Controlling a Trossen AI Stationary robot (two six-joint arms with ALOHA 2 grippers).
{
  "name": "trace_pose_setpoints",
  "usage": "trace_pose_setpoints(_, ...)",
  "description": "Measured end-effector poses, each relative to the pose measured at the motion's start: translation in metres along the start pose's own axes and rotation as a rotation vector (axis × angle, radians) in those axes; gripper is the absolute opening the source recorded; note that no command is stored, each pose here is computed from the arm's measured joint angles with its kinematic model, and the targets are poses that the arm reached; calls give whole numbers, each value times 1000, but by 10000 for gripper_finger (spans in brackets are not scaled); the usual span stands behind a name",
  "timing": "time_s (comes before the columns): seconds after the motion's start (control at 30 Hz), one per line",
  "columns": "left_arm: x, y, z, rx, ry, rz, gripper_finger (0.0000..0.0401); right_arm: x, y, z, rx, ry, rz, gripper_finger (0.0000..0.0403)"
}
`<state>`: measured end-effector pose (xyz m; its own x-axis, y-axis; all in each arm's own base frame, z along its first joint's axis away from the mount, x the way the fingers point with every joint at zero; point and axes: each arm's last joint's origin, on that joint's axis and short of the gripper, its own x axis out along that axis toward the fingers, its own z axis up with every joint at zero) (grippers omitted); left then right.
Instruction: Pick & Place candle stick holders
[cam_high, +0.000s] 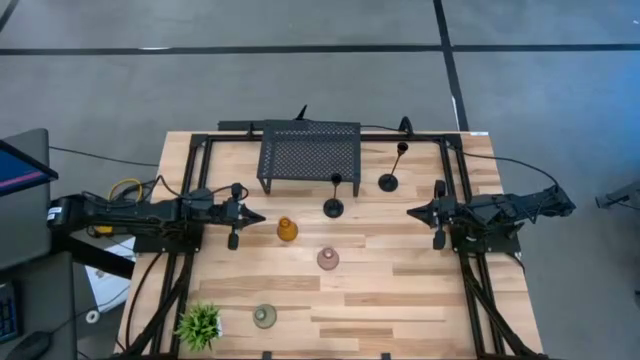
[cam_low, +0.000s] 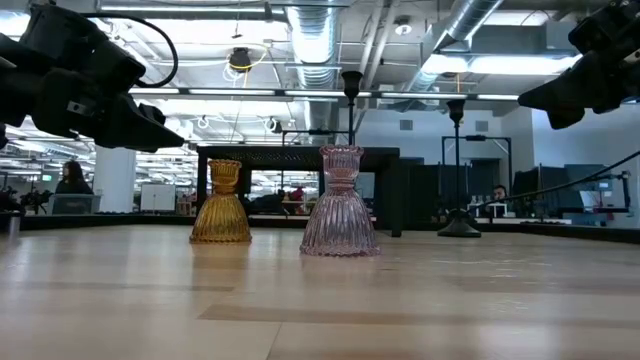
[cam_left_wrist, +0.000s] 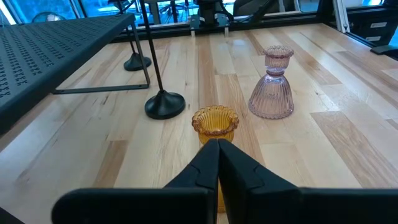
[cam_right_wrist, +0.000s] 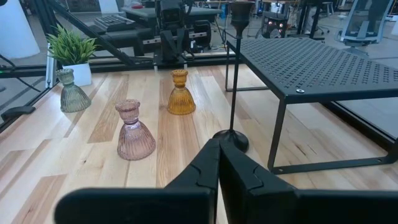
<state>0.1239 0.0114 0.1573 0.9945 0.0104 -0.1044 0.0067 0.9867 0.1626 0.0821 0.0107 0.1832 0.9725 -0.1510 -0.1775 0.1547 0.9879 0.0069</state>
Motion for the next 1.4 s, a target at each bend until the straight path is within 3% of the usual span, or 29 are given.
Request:
trace_pose_setpoints(0.67, 0, 0, 0, 0, -1, 0, 8, 0, 0, 0, 0, 1, 0, 0)
trace_pose_setpoints(0.97, 0, 1, 5, -205, -50, 5, 8, 0, 0, 0, 0, 0, 0, 0)
trace_pose_setpoints(1.4, 0, 1, 5, -212, -57, 7, 8, 0, 0, 0, 1, -1, 0, 0)
